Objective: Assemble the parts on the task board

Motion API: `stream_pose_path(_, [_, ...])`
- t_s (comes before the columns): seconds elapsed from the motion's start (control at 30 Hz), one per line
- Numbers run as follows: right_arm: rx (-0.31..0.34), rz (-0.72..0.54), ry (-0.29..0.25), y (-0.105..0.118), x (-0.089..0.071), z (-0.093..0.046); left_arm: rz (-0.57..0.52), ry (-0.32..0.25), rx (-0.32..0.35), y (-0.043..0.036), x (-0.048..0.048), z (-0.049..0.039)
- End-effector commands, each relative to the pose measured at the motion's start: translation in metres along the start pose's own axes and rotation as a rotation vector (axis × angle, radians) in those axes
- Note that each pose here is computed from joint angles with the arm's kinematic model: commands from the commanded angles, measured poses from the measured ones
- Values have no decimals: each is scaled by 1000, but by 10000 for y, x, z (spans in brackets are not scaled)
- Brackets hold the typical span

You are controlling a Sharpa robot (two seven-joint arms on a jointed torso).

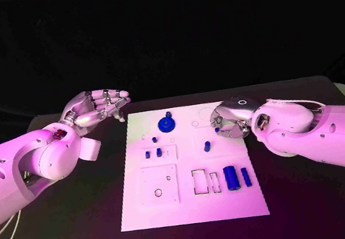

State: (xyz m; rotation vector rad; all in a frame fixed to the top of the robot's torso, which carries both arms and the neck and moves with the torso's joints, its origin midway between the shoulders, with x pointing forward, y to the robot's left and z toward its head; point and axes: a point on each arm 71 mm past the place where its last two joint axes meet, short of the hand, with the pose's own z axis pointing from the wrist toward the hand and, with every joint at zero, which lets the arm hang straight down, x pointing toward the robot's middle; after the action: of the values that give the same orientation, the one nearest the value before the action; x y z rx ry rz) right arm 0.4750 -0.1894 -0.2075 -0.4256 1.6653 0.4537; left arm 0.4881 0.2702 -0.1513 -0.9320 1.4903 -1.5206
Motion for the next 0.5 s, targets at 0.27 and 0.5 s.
stream_pose_path(0.27, [8, -56, 62, 34, 117, 24, -42, -9, 24, -25, 2, -1])
stream_pose_path(0.5, [6, -76, 58, 66, 147, 21, -41, -12, 22, -25, 0, -1])
